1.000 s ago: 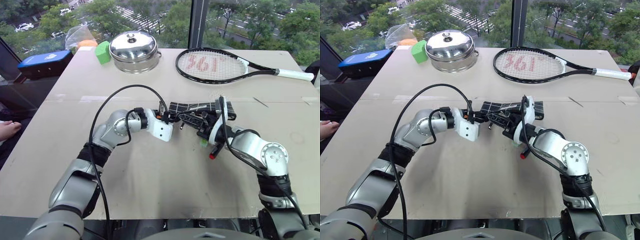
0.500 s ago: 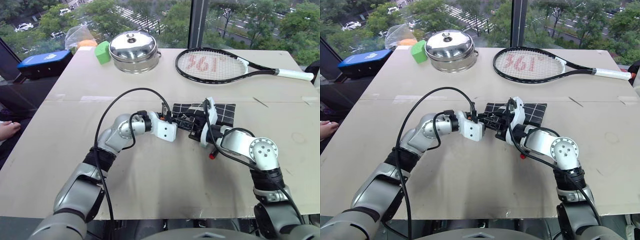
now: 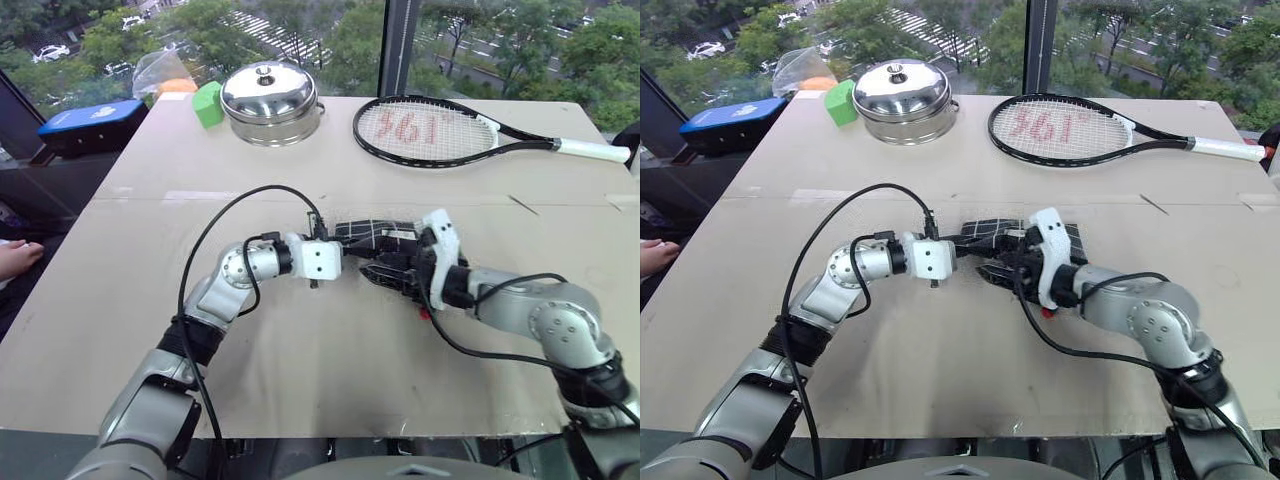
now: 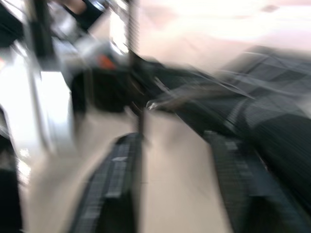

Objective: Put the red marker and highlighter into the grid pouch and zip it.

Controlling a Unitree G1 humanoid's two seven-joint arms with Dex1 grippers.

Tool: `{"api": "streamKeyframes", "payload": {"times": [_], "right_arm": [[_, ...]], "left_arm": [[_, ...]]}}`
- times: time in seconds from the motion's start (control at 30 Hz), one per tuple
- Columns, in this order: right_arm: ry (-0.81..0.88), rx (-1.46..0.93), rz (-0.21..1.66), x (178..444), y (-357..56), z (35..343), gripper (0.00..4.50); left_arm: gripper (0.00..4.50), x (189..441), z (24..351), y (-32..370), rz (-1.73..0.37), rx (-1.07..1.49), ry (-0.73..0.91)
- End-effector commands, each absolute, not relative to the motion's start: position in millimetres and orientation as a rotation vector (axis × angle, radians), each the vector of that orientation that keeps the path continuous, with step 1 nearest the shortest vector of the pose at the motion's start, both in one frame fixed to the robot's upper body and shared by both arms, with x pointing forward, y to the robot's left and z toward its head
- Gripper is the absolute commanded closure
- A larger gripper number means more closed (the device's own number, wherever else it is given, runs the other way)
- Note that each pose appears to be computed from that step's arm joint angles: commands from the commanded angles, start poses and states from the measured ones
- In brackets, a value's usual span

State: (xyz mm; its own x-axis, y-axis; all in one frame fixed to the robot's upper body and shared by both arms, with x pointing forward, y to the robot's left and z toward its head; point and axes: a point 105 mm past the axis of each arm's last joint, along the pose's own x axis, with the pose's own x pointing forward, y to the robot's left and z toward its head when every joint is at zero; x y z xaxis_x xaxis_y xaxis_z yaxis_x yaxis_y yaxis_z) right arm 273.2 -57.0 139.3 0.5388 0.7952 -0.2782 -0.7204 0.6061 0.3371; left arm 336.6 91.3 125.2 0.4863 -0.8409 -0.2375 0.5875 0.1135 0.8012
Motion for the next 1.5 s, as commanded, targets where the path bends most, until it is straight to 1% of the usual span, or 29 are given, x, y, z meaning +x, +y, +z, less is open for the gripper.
{"api": "streamKeyframes", "payload": {"times": [0.03, 0.13, 0.17, 0.23, 0.3, 0.43, 0.9, 1.17, 1.23, 1.3, 1.33, 1.37, 1.4, 1.43, 1.5], "right_arm": [[0.324, 0.148, 0.924, 259, -73, 166, 2.28], [0.288, 0.165, 0.834, 260, -91, 174, 3.1], [0.276, 0.169, 0.81, 260, -95, 176, 3.64], [0.271, 0.164, 0.74, 264, -102, 175, 4.47], [0.278, 0.163, 0.705, 265, -105, 174, 4.47], [0.31, 0.156, 0.693, 267, -99, 166, 4.47], [0.341, 0.106, 0.721, 270, -81, 161, 4.47], [0.331, 0.154, 0.616, 298, -83, 162, 4.47], [0.323, 0.064, 0.64, 303, -75, 161, 4.47], [0.278, -0.149, 0.65, 308, -68, 157, 4.47], [0.238, -0.308, 0.665, 309, -64, 153, 4.47], [0.209, -0.417, 0.68, 310, -62, 149, 4.47], [0.19, -0.481, 0.694, 310, -61, 147, 4.47], [0.131, -0.576, 0.744, 310, -54, 146, 4.47], [-0.018, -0.849, 0.812, 315, -43, 143, 4.47]], "left_arm": [[4.5, 334, 144, 92, -1.036, 0.95, -0.356], [4.5, 334, 144, 95, -1.024, 0.931, -0.342], [4.5, 333, 144, 95, -1.023, 0.929, -0.339], [4.5, 332, 144, 96, -1.022, 0.925, -0.335], [4.5, 331, 144, 96, -1.023, 0.916, -0.33], [4.5, 330, 144, 95, -1.025, 0.895, -0.321], [4.5, 330, 150, 90, -1.016, 0.833, -0.288], [4.5, 318, 145, 83, -1.077, 0.87, -0.319], [4.5, 317, 145, 81, -1.084, 0.863, -0.317], [4.5, 317, 144, 80, -1.09, 0.849, -0.308], [4.5, 318, 144, 80, -1.087, 0.838, -0.3], [4.5, 318, 144, 80, -1.085, 0.83, -0.293], [4.5, 318, 144, 80, -1.083, 0.826, -0.29], [4.5, 319, 144, 80, -1.081, 0.829, -0.284], [4.5, 322, 144, 81, -1.064, 0.851, -0.271]]}}
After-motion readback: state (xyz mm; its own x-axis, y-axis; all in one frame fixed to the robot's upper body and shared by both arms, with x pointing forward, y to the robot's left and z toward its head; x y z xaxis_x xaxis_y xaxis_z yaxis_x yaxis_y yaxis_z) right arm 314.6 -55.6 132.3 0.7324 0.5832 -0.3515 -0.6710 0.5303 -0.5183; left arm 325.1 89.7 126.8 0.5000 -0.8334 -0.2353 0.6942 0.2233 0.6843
